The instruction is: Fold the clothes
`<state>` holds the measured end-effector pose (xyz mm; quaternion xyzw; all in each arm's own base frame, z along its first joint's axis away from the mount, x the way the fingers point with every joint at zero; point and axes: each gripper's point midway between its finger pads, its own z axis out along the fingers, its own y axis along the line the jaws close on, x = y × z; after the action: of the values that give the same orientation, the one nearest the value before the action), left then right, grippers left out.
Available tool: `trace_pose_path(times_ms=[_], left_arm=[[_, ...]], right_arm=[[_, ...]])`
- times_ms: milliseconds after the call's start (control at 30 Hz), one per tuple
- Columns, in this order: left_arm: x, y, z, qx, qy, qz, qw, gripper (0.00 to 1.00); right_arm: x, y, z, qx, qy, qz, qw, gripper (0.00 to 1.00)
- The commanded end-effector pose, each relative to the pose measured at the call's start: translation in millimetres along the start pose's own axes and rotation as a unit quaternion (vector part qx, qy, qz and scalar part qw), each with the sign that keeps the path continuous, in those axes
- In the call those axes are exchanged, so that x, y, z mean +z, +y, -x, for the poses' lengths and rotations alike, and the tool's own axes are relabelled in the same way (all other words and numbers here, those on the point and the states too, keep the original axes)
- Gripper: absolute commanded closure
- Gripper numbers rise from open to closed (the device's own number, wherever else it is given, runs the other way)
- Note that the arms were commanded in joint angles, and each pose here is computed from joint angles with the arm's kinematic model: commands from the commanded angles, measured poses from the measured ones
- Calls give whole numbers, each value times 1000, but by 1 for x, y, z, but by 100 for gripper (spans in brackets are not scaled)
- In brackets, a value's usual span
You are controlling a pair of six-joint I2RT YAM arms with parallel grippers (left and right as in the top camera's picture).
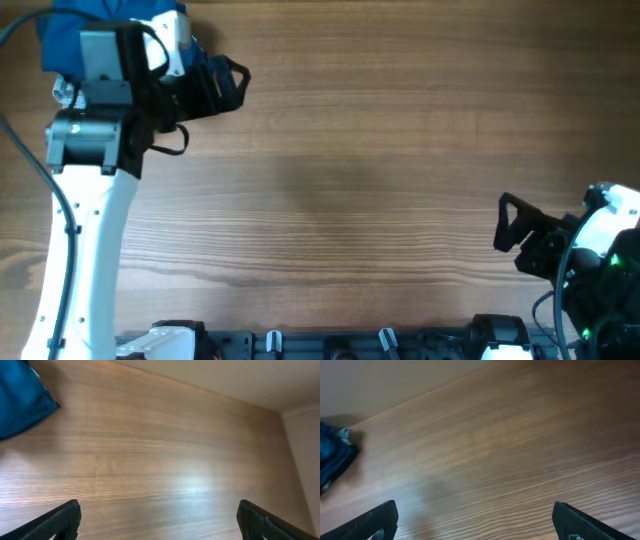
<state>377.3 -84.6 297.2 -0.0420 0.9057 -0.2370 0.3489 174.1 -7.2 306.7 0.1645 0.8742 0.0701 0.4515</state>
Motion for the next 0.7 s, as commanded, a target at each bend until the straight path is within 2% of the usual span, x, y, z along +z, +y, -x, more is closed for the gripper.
trace_pose_path(times_ms=[0, 100, 667], left_arm=[[10, 2, -2, 11, 9, -1, 1000, 0], [15, 4, -3, 8, 15, 0, 1000, 0], [17, 5, -4, 7, 18, 1, 1000, 0]], right_arm=[[-3, -7, 5, 0, -13, -21, 1000, 0], [-3, -14, 8, 1, -20, -43, 999, 0], [-3, -15, 7, 1, -20, -43, 999, 0]])
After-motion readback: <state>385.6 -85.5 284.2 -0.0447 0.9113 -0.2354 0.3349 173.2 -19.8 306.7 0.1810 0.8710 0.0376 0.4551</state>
